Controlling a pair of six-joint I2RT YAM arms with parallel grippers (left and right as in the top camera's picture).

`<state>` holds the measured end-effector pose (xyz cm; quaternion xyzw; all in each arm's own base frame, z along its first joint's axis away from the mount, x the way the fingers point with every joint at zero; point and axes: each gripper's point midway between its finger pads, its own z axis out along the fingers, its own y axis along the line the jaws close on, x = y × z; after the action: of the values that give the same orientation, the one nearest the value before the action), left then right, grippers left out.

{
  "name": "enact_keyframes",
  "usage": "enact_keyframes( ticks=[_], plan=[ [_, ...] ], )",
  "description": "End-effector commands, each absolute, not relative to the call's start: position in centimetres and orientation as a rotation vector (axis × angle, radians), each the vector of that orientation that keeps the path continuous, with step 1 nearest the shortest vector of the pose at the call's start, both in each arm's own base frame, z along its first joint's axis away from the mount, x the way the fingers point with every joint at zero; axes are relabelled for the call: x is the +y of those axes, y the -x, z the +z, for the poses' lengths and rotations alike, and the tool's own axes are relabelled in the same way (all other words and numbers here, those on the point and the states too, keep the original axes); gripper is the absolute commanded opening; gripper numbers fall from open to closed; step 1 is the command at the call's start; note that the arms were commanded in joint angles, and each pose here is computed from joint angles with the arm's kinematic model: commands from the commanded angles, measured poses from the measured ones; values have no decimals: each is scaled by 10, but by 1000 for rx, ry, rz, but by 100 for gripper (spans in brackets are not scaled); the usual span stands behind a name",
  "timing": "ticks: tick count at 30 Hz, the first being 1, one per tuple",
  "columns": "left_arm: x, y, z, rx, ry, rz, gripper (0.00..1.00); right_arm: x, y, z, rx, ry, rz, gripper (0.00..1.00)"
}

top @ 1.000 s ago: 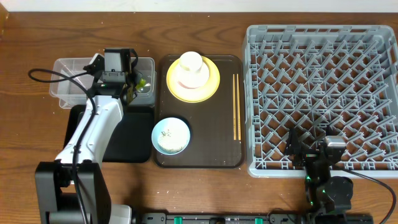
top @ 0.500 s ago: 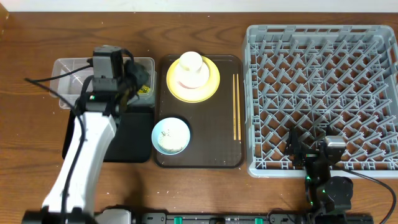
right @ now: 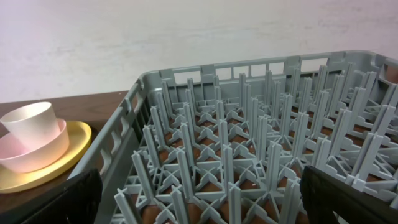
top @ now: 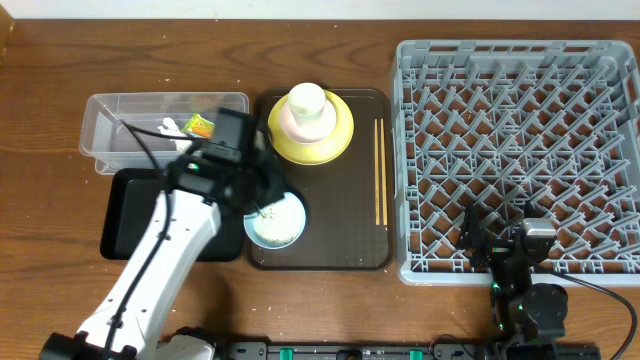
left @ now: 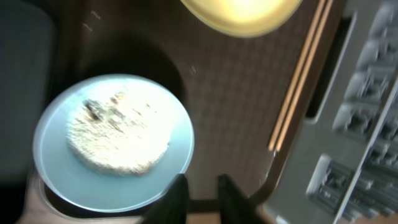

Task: Sort waste into correct bins and load items into the dishwasher rack
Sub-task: 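Move the left gripper to the light-blue rice bowl and grip its rim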

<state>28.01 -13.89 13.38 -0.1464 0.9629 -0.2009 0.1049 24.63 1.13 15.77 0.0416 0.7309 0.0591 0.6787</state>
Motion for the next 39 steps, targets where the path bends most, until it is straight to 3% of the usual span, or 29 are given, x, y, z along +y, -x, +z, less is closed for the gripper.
enact_keyframes(
  ticks=[1, 10, 18, 39],
  plan=[
    [-148, -270, 120, 2879, 306, -507, 27, 10, -246, 157, 1643, -87, 117, 99],
    [-171, -261, 102, 2879, 91, -272, 38, 10, -246, 157, 1643, -87, 117, 99],
    [-173, -258, 80, 2881, 4, -57, 39, 10, -246, 157, 1643, -87, 117, 99],
    [-161, -262, 29, 2951, -20, 187, 25, 10, -246, 157, 1643, -87, 117, 99]
  ],
)
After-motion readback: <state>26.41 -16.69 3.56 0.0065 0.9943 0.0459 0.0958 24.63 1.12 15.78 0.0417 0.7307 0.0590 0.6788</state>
